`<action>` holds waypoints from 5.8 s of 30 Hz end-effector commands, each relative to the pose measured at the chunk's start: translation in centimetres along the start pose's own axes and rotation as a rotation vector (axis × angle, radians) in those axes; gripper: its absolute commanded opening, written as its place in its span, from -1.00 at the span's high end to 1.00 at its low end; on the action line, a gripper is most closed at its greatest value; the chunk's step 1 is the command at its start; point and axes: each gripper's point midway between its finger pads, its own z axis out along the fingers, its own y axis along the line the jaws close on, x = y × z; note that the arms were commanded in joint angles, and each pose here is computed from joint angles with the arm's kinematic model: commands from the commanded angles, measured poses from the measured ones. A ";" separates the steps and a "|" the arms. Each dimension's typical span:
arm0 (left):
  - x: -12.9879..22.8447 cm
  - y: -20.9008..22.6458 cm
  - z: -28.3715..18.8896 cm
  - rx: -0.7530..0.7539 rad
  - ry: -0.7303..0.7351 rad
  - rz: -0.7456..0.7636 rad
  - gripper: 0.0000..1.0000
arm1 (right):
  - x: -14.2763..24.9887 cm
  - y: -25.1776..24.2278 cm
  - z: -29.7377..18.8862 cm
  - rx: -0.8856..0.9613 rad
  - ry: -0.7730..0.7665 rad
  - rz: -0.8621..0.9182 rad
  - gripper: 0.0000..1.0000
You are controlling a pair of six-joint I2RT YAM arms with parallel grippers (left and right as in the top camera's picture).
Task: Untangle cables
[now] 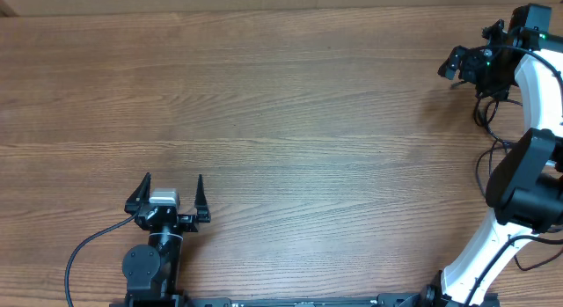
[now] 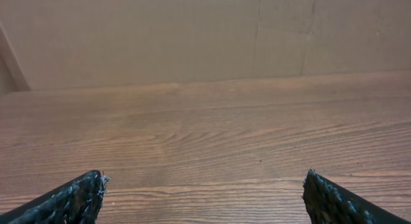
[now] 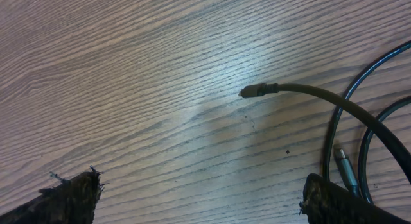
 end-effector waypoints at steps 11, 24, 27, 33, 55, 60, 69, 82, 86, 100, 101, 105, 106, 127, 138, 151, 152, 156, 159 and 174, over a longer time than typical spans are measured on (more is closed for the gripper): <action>0.0 -0.2 0.0 0.007 -0.006 0.016 -0.99 | -0.1 -0.3 0.0 0.004 -0.004 -0.005 -1.00; 0.0 -0.2 0.0 0.007 -0.006 0.016 -0.99 | -0.1 -0.3 0.0 0.004 -0.004 -0.005 -1.00; 0.0 -0.2 0.0 0.007 -0.006 0.016 -0.99 | -0.1 -0.3 0.0 0.004 -0.004 -0.005 -1.00; 0.0 -0.2 0.0 0.007 -0.006 0.016 -0.99 | -0.1 -0.3 0.0 0.004 -0.004 -0.005 -1.00; 0.0 -0.2 0.0 0.007 -0.006 0.016 -0.99 | -0.1 -0.3 0.0 0.004 -0.004 -0.005 -1.00; 0.0 -0.2 0.0 0.007 -0.006 0.016 -0.99 | -0.1 -0.3 0.0 0.004 -0.004 -0.005 -1.00; 0.0 -0.2 0.0 0.007 -0.006 0.016 -0.99 | -0.2 -0.3 -0.2 0.004 -0.007 -0.005 -1.00; 0.0 -0.2 0.0 0.007 -0.006 0.016 -0.99 | -2.7 2.5 -11.2 -0.010 -0.247 -0.061 -1.00; 0.0 -0.2 0.0 0.007 -0.006 0.016 -0.99 | -3.0 3.6 -15.4 -0.015 -0.335 -0.083 -1.00; 0.0 -0.2 0.0 0.007 -0.006 0.016 -0.99 | -0.9 6.9 -28.9 -0.034 -0.622 -0.155 -1.00; 0.0 -0.2 0.0 0.007 -0.006 0.016 -0.99 | -0.6 7.1 -29.9 -0.036 -0.644 -0.160 -1.00; 0.0 -0.2 0.0 0.007 -0.006 0.016 -0.99 | 0.5 7.8 -33.0 -0.040 -0.713 -0.177 -1.00; 0.0 -0.2 0.0 0.007 -0.006 0.016 -0.99 | 0.9 8.0 -34.0 -0.042 -0.734 -0.182 -1.00; 0.0 -0.2 0.0 0.007 -0.006 0.016 -0.99 | 4.3 7.5 -32.7 -0.039 -0.694 -0.172 -1.00; 0.0 -0.2 0.0 0.007 -0.006 0.016 -0.99 | 9.0 4.7 -22.5 -0.022 -0.421 -0.107 -1.00; 0.0 -0.2 0.0 0.007 -0.006 0.016 -0.99 | 13.8 3.3 -18.0 -0.015 -0.292 -0.076 -1.00; 0.0 -0.2 0.0 0.007 -0.006 0.016 -0.99 | 14.2 3.4 -17.8 -0.016 -0.286 -0.079 -1.00; 0.0 -0.2 0.0 0.007 -0.006 0.016 -0.99 | 15.2 4.3 -17.1 -0.027 -0.273 -0.116 -1.00; 0.0 -0.2 0.0 0.007 -0.006 0.016 -1.00 | 14.4 4.5 -16.6 0.024 -0.336 -0.161 -1.00; 0.0 -0.2 0.0 0.007 -0.006 0.016 -0.99 | 14.3 7.4 -11.0 -0.102 -0.668 -0.311 -1.00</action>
